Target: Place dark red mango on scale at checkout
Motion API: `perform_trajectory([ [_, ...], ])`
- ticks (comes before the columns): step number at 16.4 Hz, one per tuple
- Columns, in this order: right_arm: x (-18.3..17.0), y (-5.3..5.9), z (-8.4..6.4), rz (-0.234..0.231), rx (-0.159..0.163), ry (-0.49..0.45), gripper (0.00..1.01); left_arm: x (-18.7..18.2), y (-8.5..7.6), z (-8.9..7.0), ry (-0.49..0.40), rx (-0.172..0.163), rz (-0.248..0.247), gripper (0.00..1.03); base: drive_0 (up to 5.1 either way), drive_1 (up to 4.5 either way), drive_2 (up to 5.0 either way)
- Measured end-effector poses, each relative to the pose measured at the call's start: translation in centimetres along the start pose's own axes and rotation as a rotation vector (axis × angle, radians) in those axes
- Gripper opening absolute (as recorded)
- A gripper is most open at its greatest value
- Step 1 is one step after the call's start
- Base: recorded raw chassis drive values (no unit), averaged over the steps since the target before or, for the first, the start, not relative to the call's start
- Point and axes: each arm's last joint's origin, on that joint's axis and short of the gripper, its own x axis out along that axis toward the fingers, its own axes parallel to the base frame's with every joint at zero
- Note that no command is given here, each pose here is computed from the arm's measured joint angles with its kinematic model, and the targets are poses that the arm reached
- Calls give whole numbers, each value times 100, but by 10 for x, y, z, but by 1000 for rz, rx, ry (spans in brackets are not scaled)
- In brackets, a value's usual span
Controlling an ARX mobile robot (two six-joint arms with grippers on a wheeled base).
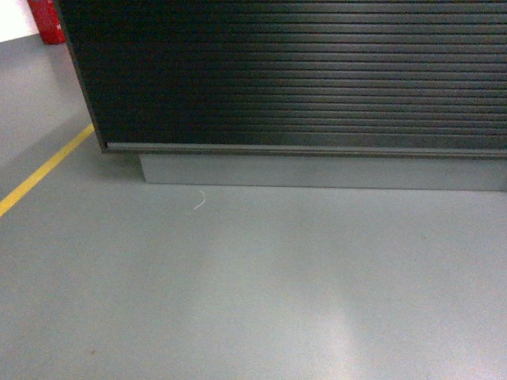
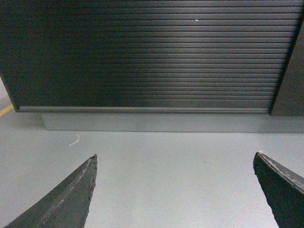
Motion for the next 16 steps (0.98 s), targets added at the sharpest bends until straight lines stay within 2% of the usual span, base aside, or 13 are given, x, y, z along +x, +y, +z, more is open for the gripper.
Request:
perform_trajectory([
  [16, 0, 0, 0, 0, 0, -1, 98, 0, 0, 0, -2, 0, 0, 98, 3, 349, -343],
])
